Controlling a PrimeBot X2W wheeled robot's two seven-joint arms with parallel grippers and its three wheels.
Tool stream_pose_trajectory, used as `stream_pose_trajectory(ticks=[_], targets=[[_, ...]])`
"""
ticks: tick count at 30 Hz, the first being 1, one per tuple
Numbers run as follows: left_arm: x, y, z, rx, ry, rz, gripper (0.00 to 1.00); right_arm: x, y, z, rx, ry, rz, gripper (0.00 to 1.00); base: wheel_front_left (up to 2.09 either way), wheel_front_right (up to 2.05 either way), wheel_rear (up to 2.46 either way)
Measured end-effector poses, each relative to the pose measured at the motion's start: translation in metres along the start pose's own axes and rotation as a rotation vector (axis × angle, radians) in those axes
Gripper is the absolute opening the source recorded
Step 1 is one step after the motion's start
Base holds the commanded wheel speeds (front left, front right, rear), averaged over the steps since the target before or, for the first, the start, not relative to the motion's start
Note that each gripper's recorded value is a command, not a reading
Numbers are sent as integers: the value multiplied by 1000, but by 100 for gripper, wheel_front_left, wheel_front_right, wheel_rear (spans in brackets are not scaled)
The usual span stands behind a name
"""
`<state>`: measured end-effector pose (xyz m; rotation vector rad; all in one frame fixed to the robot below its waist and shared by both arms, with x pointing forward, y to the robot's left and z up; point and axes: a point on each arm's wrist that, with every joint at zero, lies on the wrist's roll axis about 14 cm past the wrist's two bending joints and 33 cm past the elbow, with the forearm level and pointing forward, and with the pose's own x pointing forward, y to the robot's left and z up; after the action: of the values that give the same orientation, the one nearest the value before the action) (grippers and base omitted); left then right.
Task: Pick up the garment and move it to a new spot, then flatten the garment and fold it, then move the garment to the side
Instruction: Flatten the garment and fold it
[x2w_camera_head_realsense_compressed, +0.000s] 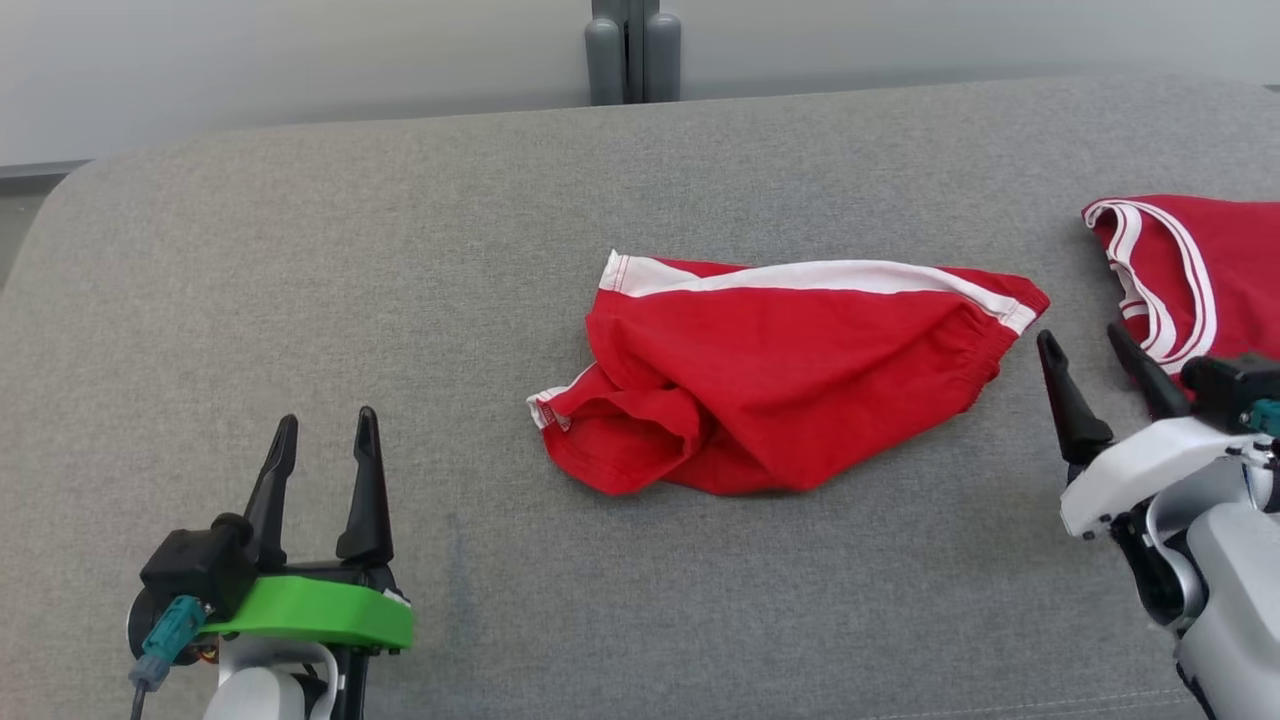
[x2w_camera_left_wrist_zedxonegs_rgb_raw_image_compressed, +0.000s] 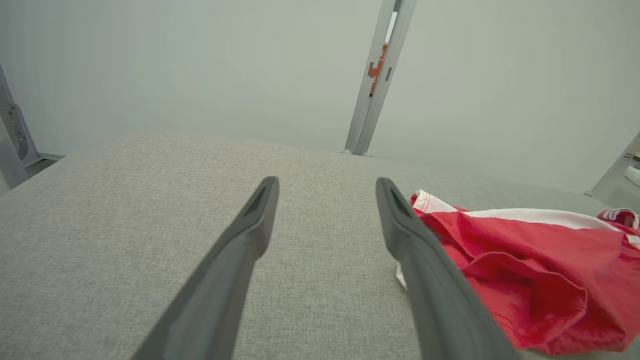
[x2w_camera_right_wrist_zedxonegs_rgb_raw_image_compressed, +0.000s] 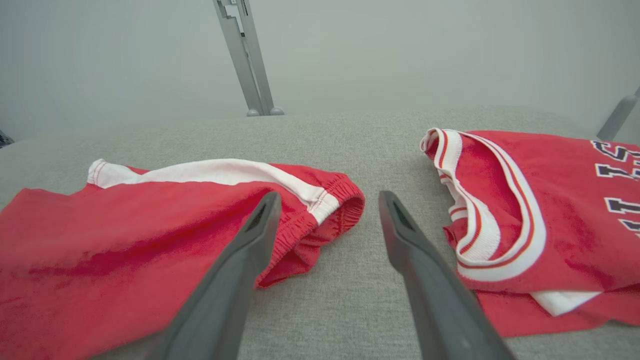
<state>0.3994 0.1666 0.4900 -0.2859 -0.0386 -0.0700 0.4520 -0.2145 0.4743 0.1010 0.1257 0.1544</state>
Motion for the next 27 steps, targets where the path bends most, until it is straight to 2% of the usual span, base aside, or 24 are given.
stream_pose_trajectory(ticks=[6, 12, 19, 27], targets=[[1, -5, 7, -2, -22, -13, 100, -25, 13, 27, 20, -152, -10, 100, 0, 0, 0], [-5, -11, 4, -4, -9, -28, 100, -46, 29, 40, 14, -223, -26, 100, 0, 0, 0], [-11, -15, 4, -10, -6, -36, 100, -62, 25, 39, 25, -216, -103, 100, 0, 0, 0], [-14, -14, 5, -2, -7, -37, 100, -63, 29, 39, 10, -197, -104, 100, 0, 0, 0]])
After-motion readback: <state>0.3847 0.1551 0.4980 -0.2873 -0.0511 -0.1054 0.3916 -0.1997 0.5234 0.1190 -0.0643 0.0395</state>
